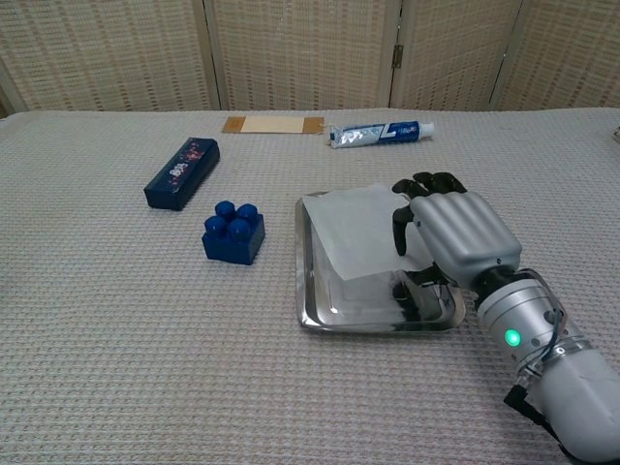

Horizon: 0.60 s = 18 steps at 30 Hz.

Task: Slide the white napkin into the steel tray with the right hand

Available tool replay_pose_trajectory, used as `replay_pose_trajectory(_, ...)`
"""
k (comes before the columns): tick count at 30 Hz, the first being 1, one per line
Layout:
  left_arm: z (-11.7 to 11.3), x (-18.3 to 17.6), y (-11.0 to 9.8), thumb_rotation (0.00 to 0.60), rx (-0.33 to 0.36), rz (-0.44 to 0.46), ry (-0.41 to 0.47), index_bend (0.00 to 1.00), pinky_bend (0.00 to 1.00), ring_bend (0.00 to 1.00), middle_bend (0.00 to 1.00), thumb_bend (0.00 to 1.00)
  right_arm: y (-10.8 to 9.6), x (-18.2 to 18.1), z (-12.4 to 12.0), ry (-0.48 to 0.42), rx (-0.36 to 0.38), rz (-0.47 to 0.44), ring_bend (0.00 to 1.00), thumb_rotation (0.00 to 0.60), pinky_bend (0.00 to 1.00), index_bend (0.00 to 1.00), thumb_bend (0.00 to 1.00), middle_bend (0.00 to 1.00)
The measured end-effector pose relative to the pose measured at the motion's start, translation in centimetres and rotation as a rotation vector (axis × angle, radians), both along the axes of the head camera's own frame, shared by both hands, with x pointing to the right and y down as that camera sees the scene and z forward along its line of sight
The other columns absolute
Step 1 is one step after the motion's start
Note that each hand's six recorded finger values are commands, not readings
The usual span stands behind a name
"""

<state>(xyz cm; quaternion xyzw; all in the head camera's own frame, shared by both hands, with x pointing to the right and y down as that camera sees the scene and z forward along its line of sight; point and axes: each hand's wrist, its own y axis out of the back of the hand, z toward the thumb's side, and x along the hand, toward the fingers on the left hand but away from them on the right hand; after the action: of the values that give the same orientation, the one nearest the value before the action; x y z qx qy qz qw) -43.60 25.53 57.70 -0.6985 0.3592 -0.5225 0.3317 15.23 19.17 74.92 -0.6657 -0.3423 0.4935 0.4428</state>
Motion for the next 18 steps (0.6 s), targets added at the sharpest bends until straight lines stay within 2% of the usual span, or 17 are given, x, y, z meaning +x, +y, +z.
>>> replay_pose_trajectory(7,-0.5,-0.1,-0.2,0.600,0.015,0.000,0.033,0.02,0.00,0.00,0.00,0.52,0.7,-1.5,-0.6,-0.019,-0.033,-0.002,0.00,0.600,0.00,0.30,0.47,0.01)
replay_pose_trajectory(10,-0.6,0.0,-0.2,0.600,0.017,0.006,0.039,0.02,0.00,0.00,0.00,0.52,0.9,-1.7,-0.8,-0.013,-0.052,-0.008,0.00,0.600,0.00,0.12,0.47,0.00)
replay_pose_trajectory(12,-0.7,0.1,-0.1,0.600,0.020,0.009,0.042,0.02,0.00,0.00,0.00,0.52,1.0,-1.8,-0.9,-0.014,-0.072,-0.014,0.00,0.600,0.00,0.05,0.47,0.00)
replay_pose_trajectory(18,-0.8,0.1,-0.2,0.600,0.027,0.009,0.049,0.03,0.00,0.00,0.00,0.52,1.4,-1.8,-1.3,0.004,-0.121,-0.039,0.00,0.600,0.00,0.00,0.47,0.00)
